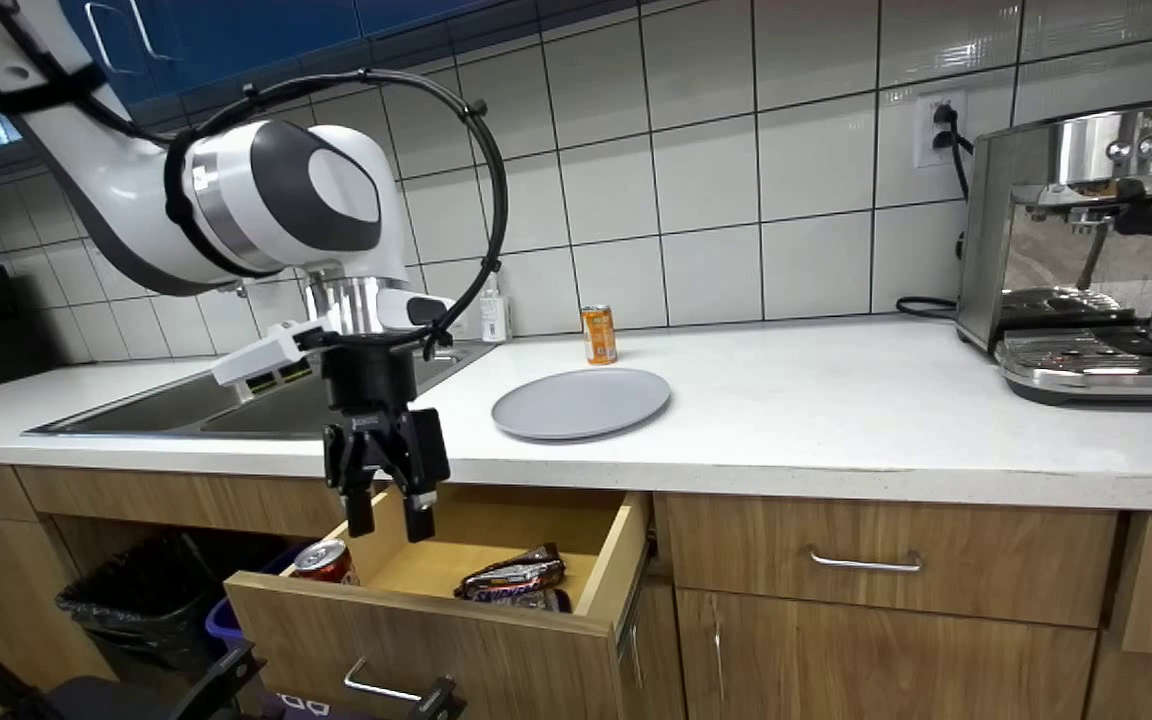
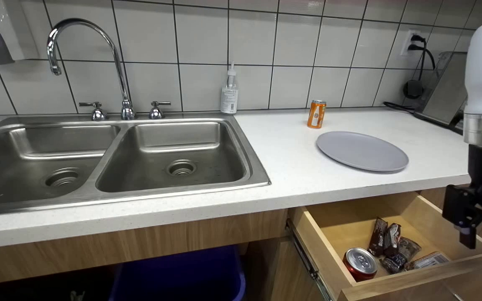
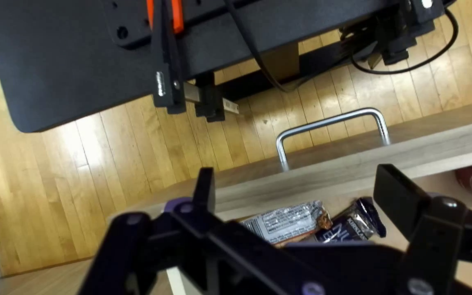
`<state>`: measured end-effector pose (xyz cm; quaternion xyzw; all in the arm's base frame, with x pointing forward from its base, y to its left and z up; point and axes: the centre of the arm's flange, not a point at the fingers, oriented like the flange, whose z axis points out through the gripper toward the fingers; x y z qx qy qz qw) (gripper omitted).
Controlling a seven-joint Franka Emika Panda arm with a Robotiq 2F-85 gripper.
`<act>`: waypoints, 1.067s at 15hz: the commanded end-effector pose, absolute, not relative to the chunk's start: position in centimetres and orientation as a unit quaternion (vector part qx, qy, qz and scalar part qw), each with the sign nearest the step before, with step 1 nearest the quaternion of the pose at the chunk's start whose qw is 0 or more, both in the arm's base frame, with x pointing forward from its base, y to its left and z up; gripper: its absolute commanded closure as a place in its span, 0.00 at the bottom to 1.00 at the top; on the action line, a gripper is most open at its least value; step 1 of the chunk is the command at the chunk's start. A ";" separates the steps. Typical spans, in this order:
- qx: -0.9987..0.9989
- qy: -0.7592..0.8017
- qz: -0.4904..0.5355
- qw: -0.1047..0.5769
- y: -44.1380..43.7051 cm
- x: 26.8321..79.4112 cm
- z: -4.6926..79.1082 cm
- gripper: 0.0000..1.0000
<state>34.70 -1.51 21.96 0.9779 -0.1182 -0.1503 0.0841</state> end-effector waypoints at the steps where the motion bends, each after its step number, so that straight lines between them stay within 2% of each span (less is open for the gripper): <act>1: 0.973 -0.104 -0.189 0.080 -2.1 33.2 23.9 0.00; 16: 0.965 -0.081 -0.230 0.096 -1.3 33.3 19.9 0.00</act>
